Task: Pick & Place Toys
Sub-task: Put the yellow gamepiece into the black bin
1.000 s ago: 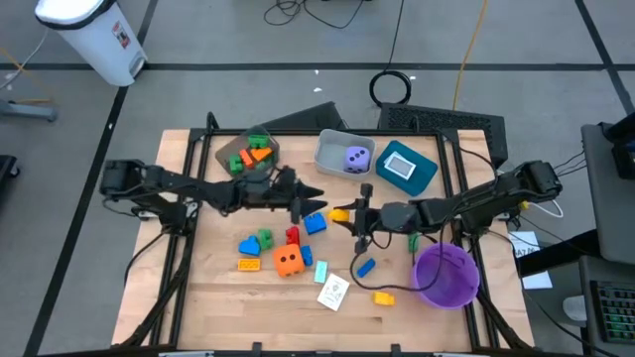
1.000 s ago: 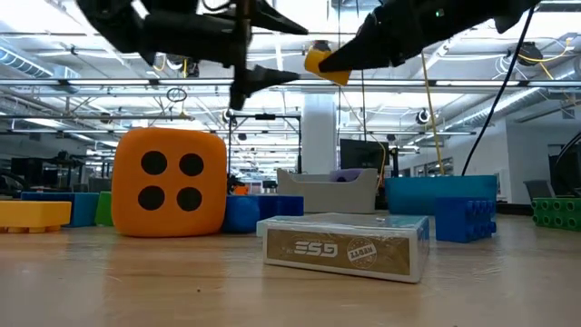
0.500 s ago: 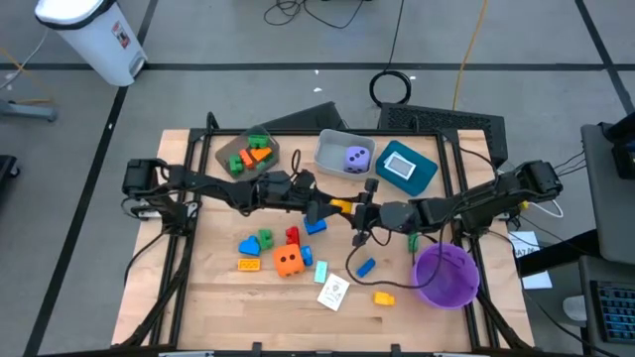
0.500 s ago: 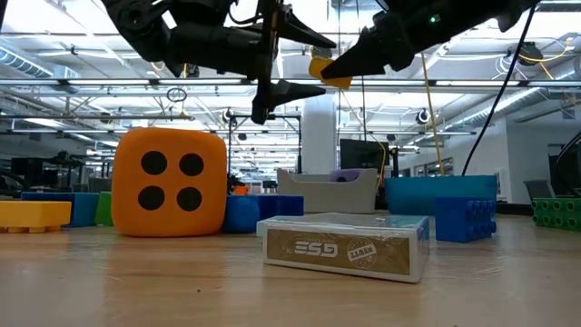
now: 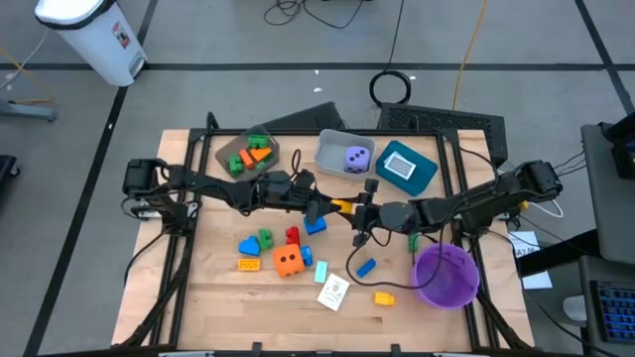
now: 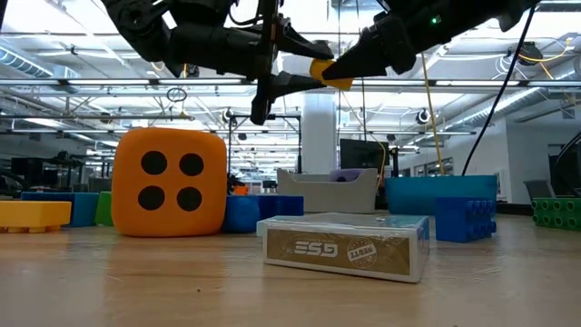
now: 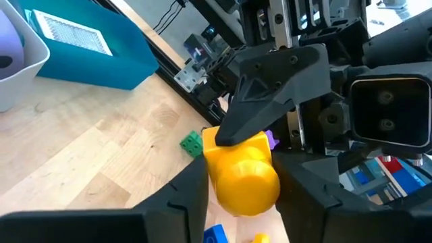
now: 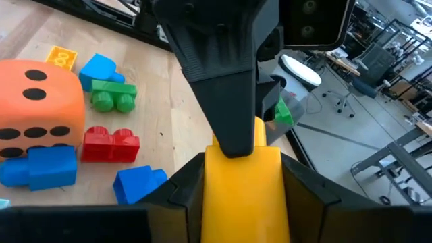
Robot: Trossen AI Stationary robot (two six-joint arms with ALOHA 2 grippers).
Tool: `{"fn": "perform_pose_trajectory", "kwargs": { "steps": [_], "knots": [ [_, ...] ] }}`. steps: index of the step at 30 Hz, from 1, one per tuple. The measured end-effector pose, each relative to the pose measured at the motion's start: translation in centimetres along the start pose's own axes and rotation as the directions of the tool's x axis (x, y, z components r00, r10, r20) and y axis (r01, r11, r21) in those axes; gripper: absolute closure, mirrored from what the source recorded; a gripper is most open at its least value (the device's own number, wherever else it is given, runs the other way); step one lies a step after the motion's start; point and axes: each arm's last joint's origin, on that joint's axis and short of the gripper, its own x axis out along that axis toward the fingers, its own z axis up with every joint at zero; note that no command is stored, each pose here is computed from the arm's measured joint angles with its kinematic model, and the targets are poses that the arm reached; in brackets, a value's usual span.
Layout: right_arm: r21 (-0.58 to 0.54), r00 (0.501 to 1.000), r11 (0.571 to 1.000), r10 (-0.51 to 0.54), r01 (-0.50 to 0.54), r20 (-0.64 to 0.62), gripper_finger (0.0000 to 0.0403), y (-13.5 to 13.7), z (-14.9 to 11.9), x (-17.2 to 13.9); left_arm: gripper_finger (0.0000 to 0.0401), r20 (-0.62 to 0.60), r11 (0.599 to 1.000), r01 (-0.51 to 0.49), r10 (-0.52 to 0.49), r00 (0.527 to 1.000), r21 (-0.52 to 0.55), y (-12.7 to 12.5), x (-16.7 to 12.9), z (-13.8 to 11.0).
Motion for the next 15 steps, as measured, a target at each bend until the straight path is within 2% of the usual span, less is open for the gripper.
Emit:
{"fn": "perform_pose_trajectory", "kwargs": {
  "steps": [5,9,15],
  "knots": [
    [-0.006,1.0,1.0,0.0,0.0,-0.003,0.026,0.15,0.0,-0.09,0.0263,-0.001,1.0,-0.002,0.002,1.0,0.027,0.01,-0.01,-0.01],
    [0.016,1.0,1.0,0.019,-0.019,0.014,0.023,0.29,0.13,-0.16,0.0259,-0.005,0.997,0.001,-0.001,1.0,0.074,-0.05,-0.03,-0.06],
    [0.017,1.0,1.0,0.017,-0.017,0.017,0.0184,0.27,0.2,-0.18,0.028,-0.012,0.996,0.009,-0.008,1.0,0.085,-0.03,-0.03,-0.04]
  ]
}}
